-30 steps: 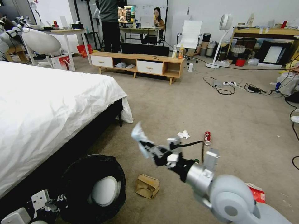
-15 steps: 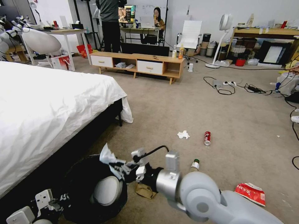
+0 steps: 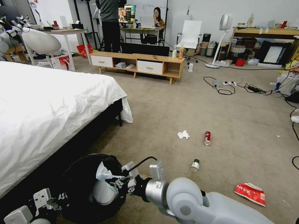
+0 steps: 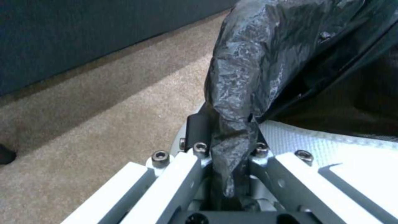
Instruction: Pick up the trash bin and place the garbage on the floor into it.
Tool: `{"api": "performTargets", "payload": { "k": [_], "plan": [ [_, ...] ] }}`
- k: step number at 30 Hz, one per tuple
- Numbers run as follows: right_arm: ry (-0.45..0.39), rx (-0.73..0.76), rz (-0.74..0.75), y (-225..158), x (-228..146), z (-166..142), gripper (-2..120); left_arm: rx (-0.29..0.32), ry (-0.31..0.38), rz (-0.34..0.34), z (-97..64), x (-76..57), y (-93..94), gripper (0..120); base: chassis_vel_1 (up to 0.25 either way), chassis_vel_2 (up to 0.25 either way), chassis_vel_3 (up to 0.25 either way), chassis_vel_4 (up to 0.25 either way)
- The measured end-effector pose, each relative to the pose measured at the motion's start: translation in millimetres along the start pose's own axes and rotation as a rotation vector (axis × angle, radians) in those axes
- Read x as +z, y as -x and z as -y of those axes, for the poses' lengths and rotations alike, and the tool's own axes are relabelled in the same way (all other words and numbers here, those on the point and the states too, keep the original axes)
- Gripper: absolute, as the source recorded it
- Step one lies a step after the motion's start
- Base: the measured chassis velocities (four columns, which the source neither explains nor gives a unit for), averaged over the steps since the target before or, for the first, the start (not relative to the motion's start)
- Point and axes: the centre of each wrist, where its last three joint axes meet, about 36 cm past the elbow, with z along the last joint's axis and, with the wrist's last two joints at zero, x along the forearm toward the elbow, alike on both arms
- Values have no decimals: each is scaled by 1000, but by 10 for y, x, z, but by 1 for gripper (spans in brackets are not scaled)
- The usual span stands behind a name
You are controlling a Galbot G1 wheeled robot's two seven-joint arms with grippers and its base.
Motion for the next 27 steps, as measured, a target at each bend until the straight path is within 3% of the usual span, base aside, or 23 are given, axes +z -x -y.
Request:
{"api": "performTargets", "payload": {
  "k": [27],
  "plan": [
    [8,60,-27,653,61,195,0,12,-8,5,7,-14,-10,2,0,0,0,0]
  ]
}}
